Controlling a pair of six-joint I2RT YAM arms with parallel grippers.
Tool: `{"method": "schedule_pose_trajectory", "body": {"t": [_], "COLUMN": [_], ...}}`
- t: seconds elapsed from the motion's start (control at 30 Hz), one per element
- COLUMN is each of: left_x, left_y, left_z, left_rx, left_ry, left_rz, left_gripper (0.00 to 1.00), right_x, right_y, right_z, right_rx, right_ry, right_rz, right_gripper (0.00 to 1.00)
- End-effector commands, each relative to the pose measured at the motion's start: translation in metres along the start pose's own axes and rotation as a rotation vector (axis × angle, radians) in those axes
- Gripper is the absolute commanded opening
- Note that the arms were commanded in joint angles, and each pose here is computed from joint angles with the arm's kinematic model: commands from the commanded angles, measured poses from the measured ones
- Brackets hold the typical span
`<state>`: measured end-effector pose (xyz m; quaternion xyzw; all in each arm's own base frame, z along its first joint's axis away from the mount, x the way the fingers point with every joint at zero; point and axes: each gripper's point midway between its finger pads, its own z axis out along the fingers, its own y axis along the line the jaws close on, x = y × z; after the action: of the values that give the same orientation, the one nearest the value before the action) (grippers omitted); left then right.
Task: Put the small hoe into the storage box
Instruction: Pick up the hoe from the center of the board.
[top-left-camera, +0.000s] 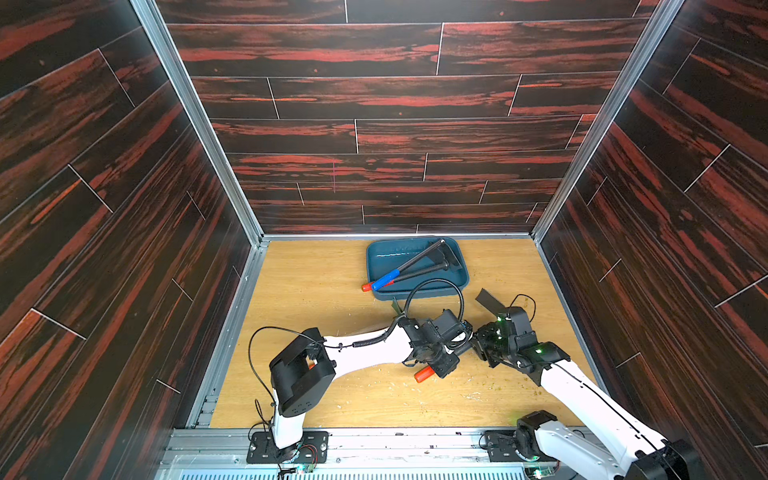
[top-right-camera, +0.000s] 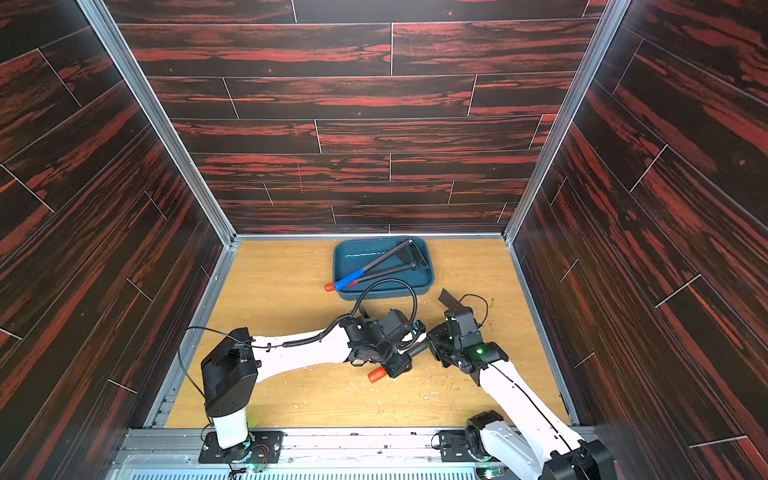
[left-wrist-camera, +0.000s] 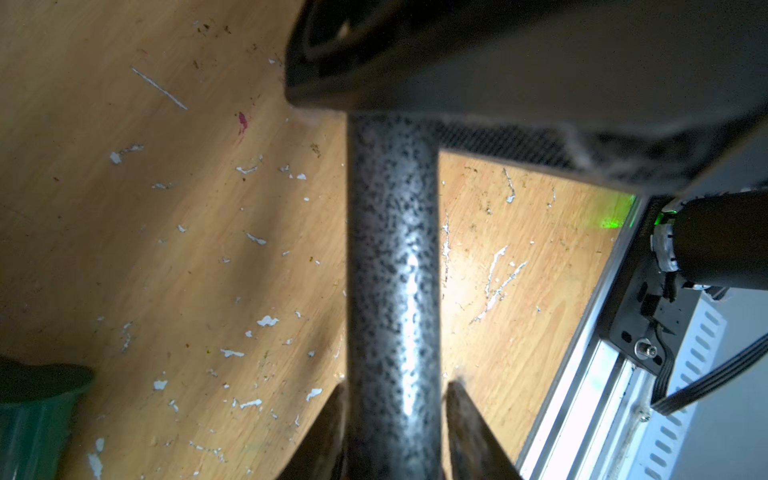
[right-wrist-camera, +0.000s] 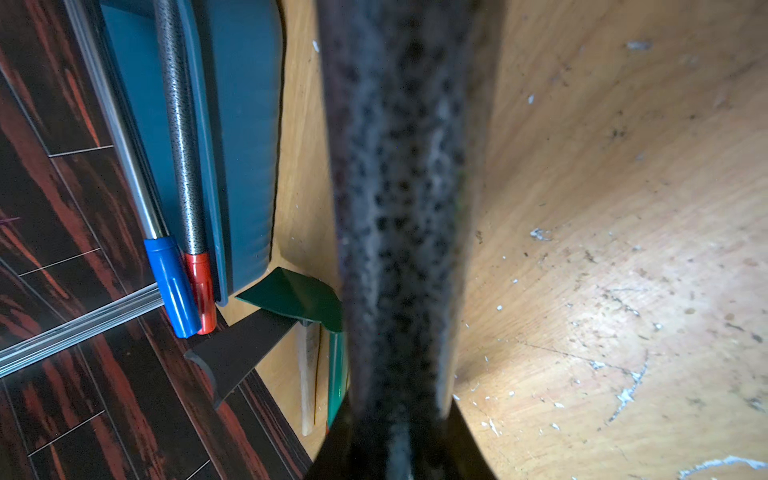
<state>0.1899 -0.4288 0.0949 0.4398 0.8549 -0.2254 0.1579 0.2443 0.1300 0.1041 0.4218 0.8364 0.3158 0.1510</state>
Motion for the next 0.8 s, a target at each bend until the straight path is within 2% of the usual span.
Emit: {"method": "schedule_pose_trajectory", "body": {"t": [0.0,0.27,0.37,0.5,0.77], "left_x": [-0.008,-0.010,-0.012,-0.018,-0.022], "left_y": [-0.003,-0.005,-0.006,-0.007,-0.002], "left_z": [-0.013,-0.013,-0.017,-0.028,-0.049], "left_rx": [-0.006,0.002,0.001,-0.014,-0.072], "left_ry": [-0.036,-0.030,-0.025,-0.033,-0.028], "left_rz": [0.004,0.010,0.018,0.039,0.086], "left_gripper": [0.36,0.14,0.00,0.00,0.00], "right_x": [-0.004,-0.005,-0.005,-0.005,-0.005], "right_y": [0.028,0.031,0.032,0.033,0.034], "right_z": [-0.010,-0.013,-0.013,-0.014,-0.023], "right_rx": [-0.084,-0.094,-0.099,-0.113,-0.131], "right_ry": [-0.023,-0.029,-0.031,-0.035,-0.054], "right_rz": [-0.029,-0.049,-0.067,-0.097,-0.148], "right_gripper": [0.00,0.00,0.00,0.00,0.15]}}
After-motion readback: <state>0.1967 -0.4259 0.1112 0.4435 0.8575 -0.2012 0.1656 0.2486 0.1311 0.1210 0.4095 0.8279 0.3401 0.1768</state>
